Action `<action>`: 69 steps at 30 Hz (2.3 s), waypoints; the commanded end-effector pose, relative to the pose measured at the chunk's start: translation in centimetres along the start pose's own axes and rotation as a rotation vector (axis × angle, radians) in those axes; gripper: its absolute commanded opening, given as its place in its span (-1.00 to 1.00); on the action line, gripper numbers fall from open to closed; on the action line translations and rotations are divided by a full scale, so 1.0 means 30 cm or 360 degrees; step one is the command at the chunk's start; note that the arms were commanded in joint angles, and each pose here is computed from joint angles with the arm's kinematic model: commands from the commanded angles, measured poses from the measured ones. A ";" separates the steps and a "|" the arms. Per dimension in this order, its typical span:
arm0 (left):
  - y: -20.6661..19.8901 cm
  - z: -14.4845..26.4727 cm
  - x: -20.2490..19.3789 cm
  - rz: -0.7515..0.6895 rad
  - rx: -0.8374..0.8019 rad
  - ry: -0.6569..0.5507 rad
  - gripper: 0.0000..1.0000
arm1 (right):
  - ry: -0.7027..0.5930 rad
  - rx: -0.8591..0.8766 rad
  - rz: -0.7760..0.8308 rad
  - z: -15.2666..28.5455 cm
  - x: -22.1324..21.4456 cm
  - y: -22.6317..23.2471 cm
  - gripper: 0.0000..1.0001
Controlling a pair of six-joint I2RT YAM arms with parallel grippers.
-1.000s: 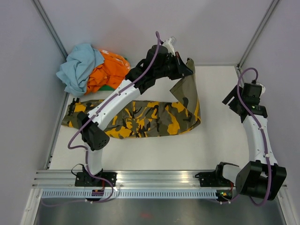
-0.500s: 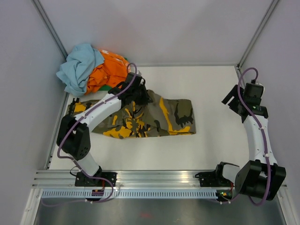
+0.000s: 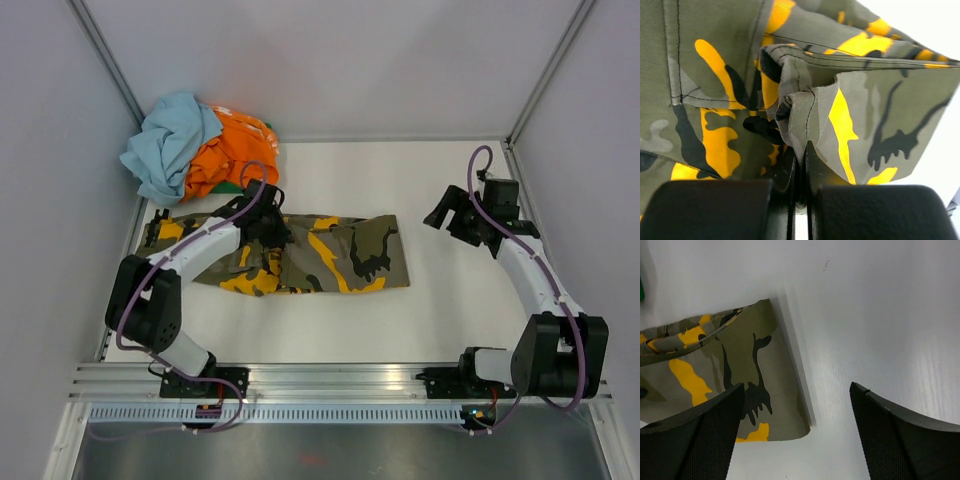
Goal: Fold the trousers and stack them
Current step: Fold the trousers
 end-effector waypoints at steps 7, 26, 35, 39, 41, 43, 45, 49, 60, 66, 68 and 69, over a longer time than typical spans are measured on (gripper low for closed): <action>-0.013 0.027 0.095 -0.0153 -0.0081 -0.0192 -0.95 | 0.0106 0.0166 0.0105 -0.105 -0.061 0.096 0.84; 0.210 -0.127 0.022 -0.0107 0.0219 -0.0102 -0.87 | 0.0260 0.0227 0.0224 -0.254 -0.135 0.179 0.84; 0.159 -0.105 0.090 -0.0217 0.0252 -0.0144 0.99 | 0.0386 0.0166 0.0272 -0.313 -0.202 0.168 0.84; 0.133 -0.020 0.071 -0.0215 0.0109 -0.0103 0.99 | 0.0376 0.0152 0.0280 -0.309 -0.202 0.165 0.84; 0.117 0.038 0.044 -0.0176 -0.0040 -0.0058 0.99 | 0.0384 0.0150 0.0275 -0.312 -0.207 0.165 0.84; 0.135 0.064 0.000 -0.0127 -0.0140 -0.0016 0.99 | 0.0394 0.0157 0.0271 -0.319 -0.213 0.164 0.83; 0.172 0.056 -0.046 -0.0081 -0.0174 0.0036 0.97 | 0.0408 0.0159 0.0266 -0.324 -0.217 0.163 0.83; 0.225 0.033 -0.101 0.0008 -0.0219 0.0055 0.89 | 0.0426 0.0171 0.0266 -0.332 -0.220 0.164 0.83; 0.268 -0.041 -0.115 -0.0036 -0.0239 -0.0026 0.61 | 0.0419 0.0167 0.0287 -0.313 -0.212 0.167 0.83; 0.243 -0.014 -0.108 -0.0031 -0.0327 -0.0044 -0.05 | 0.0432 0.0151 0.0275 -0.309 -0.222 0.162 0.82; 0.214 0.027 -0.094 0.0002 -0.0352 -0.0053 -0.31 | 0.0430 0.0139 0.0281 -0.307 -0.221 0.160 0.82; 0.234 0.046 -0.110 0.0042 -0.0245 0.0010 -0.44 | 0.0434 0.0135 0.0281 -0.305 -0.222 0.159 0.82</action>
Point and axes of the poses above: each gripper's point midway between its finger pads, its own z axis back along the fingers, its own y axis along the line the jaws close on, x = y × z, the point moved 9 cm from there along z, back along the fingers, and after that the axes turned 10 degrees about z, right-handed, at the moved point
